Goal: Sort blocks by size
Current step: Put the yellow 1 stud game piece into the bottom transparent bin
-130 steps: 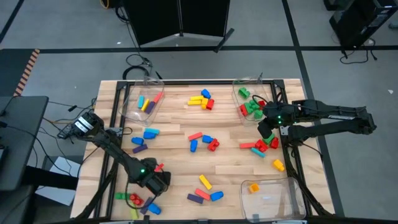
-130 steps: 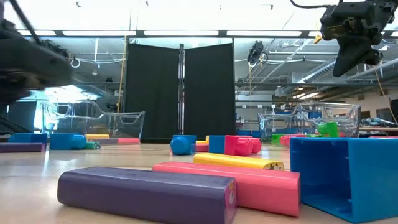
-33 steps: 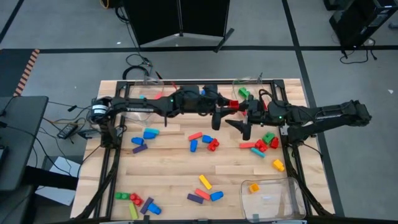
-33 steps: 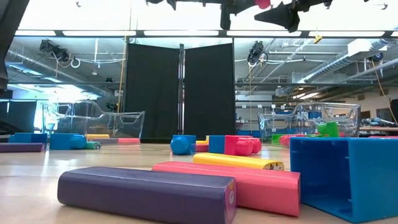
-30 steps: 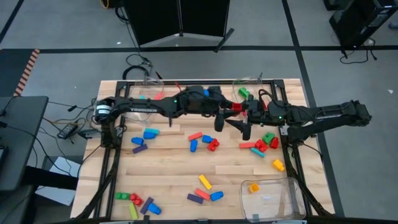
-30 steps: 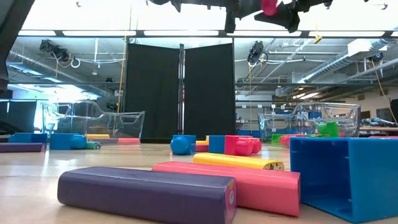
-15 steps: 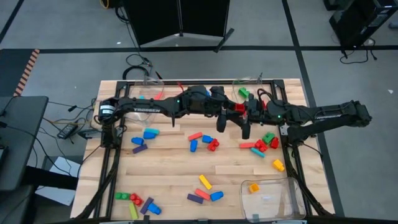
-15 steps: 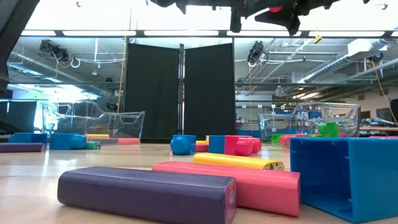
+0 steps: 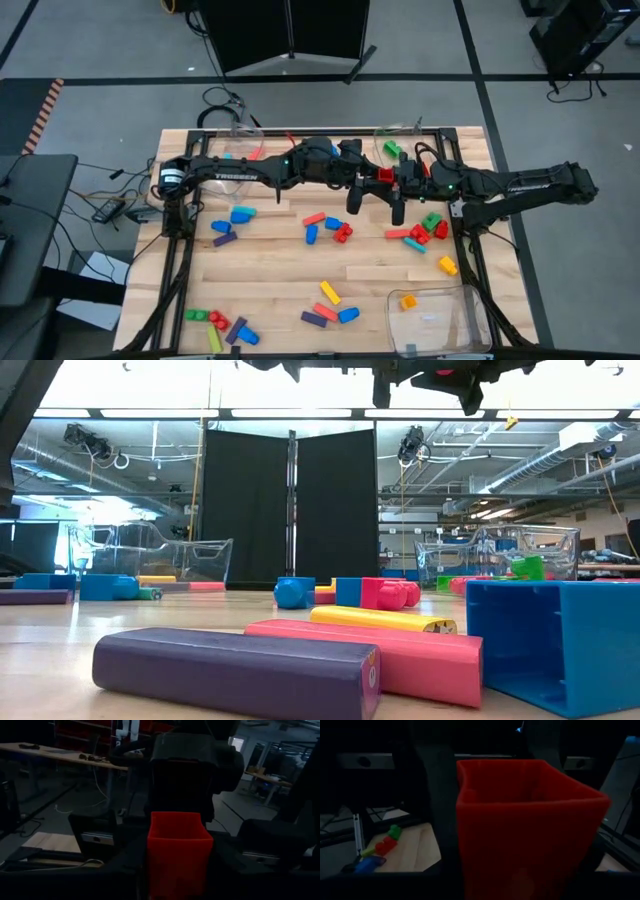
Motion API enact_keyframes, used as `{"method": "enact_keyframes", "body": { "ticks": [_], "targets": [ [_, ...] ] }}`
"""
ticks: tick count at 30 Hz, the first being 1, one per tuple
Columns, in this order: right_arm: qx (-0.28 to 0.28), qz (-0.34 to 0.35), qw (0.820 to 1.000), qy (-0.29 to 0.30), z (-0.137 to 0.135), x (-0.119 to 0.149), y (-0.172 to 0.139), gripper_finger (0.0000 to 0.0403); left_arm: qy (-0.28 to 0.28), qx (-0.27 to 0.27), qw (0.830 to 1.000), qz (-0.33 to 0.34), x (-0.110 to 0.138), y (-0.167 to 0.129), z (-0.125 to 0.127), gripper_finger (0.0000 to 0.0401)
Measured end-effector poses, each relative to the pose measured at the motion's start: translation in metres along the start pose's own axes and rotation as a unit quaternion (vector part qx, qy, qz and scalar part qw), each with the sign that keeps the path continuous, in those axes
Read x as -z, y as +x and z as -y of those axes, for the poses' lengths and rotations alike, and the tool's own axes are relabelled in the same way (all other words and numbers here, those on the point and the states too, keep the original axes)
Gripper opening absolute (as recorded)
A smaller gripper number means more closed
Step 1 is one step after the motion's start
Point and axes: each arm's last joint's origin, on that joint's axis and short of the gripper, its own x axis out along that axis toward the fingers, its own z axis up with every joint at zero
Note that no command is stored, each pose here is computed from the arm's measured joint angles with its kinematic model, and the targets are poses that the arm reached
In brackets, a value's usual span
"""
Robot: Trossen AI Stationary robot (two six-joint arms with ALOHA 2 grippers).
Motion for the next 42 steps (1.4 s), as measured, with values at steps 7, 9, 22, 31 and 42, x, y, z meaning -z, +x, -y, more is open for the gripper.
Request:
{"method": "enact_keyframes", "body": {
  "ticks": [7, 9, 22, 31, 42],
  "targets": [
    [-0.004, -0.005, 1.000, 0.016, 0.000, 0.001, 0.000, 0.0121, -0.002, -0.003, 1.000, -0.005, 0.001, 0.000, -0.001, 0.0157],
    [-0.003, -0.006, 1.000, 0.022, 0.000, 0.001, 0.000, 0.0120, -0.003, -0.006, 1.000, -0.004, 0.001, 0.000, -0.001, 0.0165],
    [-0.002, -0.011, 0.999, 0.035, 0.000, 0.002, -0.001, 0.0120, -0.030, -0.009, 0.999, -0.011, 0.003, 0.000, -0.002, 0.0191],
    [0.000, -0.032, 0.999, 0.031, 0.001, 0.005, -0.002, 0.0121, -0.012, -0.008, 1.000, -0.008, 0.003, 0.000, -0.002, 0.0205],
    [-0.002, -0.026, 0.998, 0.052, 0.006, -0.001, -0.033, 0.0122, -0.005, -0.009, 1.000, -0.001, -0.002, -0.003, -0.005, 0.0206]
  ]
}}
